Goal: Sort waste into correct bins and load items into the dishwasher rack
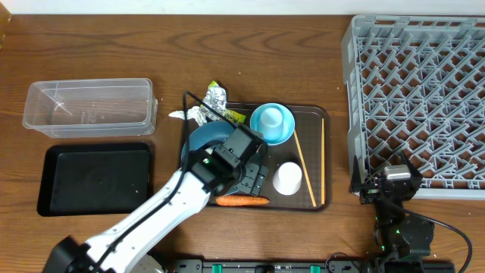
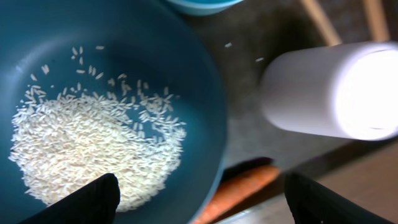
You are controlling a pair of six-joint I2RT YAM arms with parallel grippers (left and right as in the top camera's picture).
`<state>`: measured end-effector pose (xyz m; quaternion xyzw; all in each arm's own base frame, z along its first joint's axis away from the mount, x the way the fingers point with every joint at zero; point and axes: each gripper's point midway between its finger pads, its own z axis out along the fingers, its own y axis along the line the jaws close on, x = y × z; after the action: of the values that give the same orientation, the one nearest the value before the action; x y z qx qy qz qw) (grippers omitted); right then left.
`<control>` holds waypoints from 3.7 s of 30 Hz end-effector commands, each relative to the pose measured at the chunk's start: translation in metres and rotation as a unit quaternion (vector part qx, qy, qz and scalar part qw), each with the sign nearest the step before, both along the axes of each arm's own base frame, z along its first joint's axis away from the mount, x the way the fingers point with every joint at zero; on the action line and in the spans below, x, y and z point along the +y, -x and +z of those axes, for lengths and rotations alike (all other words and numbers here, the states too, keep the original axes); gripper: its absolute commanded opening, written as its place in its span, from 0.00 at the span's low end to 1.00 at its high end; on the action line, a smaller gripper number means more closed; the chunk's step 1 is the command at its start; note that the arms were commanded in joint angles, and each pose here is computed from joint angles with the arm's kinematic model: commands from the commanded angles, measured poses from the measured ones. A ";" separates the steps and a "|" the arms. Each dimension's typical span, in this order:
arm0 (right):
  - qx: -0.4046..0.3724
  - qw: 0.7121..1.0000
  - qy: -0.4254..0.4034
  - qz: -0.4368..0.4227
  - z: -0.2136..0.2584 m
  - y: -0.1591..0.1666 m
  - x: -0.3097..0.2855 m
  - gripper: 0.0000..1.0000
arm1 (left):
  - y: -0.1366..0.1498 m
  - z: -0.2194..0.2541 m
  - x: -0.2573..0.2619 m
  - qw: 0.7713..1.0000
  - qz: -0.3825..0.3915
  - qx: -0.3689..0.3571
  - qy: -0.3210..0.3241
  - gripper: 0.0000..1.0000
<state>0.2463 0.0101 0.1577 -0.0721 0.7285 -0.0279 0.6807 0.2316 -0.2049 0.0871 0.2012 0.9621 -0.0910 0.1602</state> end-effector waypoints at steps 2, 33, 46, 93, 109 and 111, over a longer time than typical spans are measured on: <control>-0.001 1.000 0.007 -0.005 0.000 0.000 -0.003 0.99 | -0.007 -0.014 0.004 0.999 -0.009 -0.001 -0.037 0.92; -0.001 1.000 0.007 -0.005 0.000 0.000 -0.003 0.99 | -0.008 -0.057 -0.003 0.996 -0.028 0.019 -0.085 0.67; -0.001 1.000 0.007 -0.005 0.000 0.000 -0.003 0.99 | -0.001 -0.065 -0.005 0.995 -0.034 0.041 -0.080 0.55; -0.001 1.000 0.007 -0.005 0.000 0.000 -0.003 0.99 | -0.016 0.054 0.022 0.990 -0.012 -0.024 -0.137 0.06; -0.001 1.000 0.007 -0.005 0.000 0.000 -0.003 0.99 | -0.032 0.143 0.107 0.980 0.133 -0.135 -0.063 0.06; -0.001 1.000 0.007 -0.005 0.000 0.000 -0.003 0.99 | -0.032 0.150 0.120 0.977 0.156 -0.140 -0.048 0.06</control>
<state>0.2463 0.0102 0.1578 -0.0723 0.7283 -0.0278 0.6808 0.2591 -0.1019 0.2152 0.0961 0.9598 0.0143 0.2633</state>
